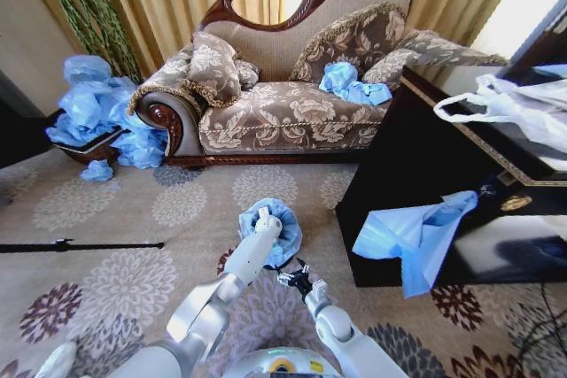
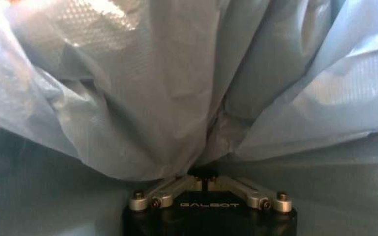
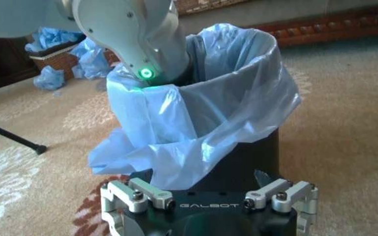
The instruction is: Place a garbage bag over the trash bin.
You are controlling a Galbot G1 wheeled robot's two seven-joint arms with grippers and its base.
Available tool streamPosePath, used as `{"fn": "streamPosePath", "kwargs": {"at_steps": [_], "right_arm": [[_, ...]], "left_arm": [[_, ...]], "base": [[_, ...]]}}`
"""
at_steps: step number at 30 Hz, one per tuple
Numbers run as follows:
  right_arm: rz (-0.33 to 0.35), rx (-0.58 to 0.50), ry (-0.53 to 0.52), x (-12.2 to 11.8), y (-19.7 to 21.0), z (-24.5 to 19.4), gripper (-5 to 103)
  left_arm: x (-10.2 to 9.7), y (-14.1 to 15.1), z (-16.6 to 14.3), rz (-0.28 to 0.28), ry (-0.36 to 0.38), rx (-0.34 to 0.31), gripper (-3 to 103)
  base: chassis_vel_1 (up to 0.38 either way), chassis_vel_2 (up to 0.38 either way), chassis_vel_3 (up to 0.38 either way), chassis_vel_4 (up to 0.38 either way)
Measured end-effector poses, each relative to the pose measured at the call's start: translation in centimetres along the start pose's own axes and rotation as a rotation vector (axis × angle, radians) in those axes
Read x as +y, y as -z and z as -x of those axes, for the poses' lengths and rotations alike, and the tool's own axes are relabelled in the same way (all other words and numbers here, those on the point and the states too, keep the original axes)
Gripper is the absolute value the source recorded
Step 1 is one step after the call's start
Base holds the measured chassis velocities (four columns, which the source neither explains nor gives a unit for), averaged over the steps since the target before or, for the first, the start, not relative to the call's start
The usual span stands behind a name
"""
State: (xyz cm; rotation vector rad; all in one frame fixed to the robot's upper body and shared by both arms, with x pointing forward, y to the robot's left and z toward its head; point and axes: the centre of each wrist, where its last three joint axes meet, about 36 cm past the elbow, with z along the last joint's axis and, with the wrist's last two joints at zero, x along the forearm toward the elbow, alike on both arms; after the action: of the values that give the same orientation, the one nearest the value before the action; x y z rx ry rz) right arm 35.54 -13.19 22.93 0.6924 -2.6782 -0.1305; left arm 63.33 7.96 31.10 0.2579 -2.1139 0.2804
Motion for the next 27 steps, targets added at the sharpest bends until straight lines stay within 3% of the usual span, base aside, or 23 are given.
{"fn": "streamPosePath", "kwargs": {"at_steps": [14, 20, 27], "right_arm": [[-0.001, -0.009, 0.01, 0.8, 0.2, -0.6, 100], [-0.005, -0.009, 0.009, 1.1, 0.2, -1.2, 100], [-0.01, -0.017, 0.006, 1.4, 0.5, -1.4, 100]], "left_arm": [[0.2, -2.0, 0.3, 0.02, 0.006, 0.019, 0], [0.1, -1.6, -1.4, 0.012, -0.051, -0.035, 0], [1.6, -0.9, -5.3, 0.02, -0.126, -0.129, 0]], "base": [[0.0, 0.0, 0.0, 0.0], [0.0, 0.0, 0.0, 0.0], [0.0, 0.0, 0.0, 0.0]]}}
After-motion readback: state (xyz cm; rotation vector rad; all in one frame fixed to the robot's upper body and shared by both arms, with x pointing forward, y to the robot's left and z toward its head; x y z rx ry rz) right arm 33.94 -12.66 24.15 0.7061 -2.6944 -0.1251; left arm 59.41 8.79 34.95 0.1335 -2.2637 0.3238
